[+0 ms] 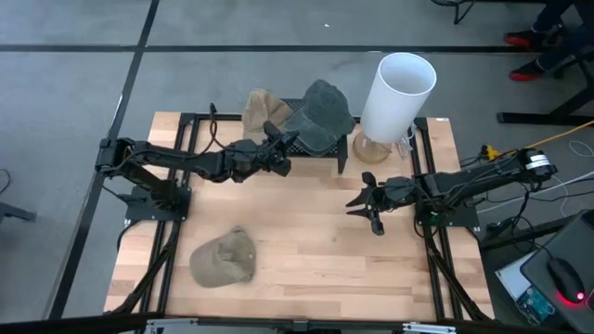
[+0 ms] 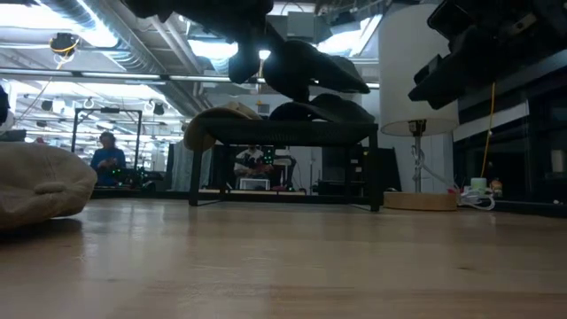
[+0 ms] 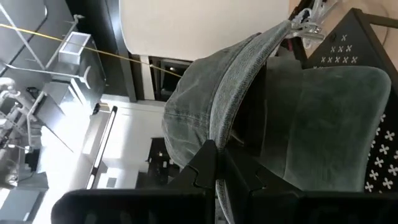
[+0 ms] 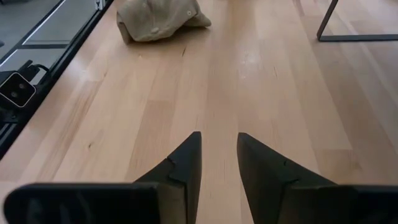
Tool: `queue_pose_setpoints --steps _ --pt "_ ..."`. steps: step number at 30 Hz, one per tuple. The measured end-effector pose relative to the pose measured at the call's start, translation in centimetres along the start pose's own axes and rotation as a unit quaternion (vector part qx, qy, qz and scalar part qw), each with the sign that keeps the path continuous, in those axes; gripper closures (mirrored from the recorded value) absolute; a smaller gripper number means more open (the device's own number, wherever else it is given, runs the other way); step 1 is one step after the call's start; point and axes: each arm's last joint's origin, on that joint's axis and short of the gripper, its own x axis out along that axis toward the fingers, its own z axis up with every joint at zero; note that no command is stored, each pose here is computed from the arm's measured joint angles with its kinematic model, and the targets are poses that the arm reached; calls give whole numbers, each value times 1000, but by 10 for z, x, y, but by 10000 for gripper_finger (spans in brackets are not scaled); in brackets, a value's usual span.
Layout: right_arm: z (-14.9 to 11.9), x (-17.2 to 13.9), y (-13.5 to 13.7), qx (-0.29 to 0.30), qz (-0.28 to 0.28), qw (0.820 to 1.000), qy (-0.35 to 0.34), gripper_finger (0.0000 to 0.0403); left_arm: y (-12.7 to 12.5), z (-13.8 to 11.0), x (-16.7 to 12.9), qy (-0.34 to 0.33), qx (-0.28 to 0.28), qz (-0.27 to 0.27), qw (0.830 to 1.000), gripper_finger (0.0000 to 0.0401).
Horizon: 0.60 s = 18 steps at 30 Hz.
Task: Pick & Place hat
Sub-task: Stack the dark green cap on top of the other dark green cap on the shelf
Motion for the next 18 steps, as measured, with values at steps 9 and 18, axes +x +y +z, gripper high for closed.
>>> queue_pose_setpoints --steps 9,18 --pt "0 0 0 0 0 1000 0 299 -26 -8 22 11 34 -38 999 396" --pt "0 0 0 11 0 1000 0 299 -52 0 33 48 45 -26 998 382"
